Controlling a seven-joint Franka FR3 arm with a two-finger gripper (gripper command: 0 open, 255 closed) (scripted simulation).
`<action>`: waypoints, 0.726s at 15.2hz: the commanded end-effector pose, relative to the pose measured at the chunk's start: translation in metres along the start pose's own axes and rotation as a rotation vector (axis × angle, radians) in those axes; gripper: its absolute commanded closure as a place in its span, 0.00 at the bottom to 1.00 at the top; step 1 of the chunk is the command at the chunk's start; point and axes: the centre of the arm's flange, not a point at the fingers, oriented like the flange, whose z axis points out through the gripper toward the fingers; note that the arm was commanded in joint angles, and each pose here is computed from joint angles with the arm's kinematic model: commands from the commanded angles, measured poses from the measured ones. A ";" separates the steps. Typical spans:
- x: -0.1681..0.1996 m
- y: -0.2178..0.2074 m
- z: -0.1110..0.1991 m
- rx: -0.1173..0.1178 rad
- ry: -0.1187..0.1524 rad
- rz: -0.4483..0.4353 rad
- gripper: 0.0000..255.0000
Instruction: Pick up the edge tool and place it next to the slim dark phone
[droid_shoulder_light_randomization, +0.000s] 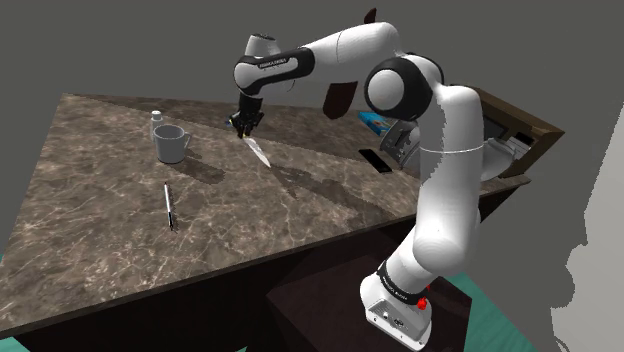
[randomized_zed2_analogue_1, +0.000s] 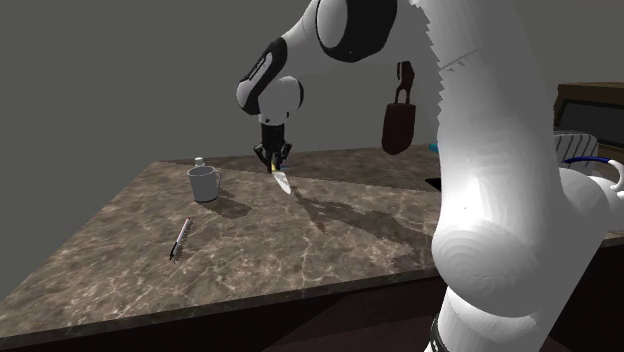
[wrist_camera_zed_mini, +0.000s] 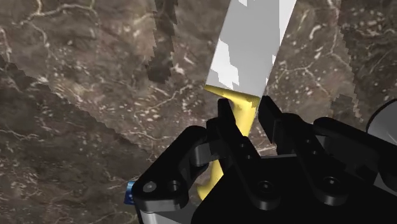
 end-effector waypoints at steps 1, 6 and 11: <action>-0.009 0.009 -0.006 0.000 0.000 0.000 1.00; -0.057 0.054 -0.010 0.000 0.000 0.000 1.00; -0.105 0.099 -0.014 0.000 0.000 0.000 1.00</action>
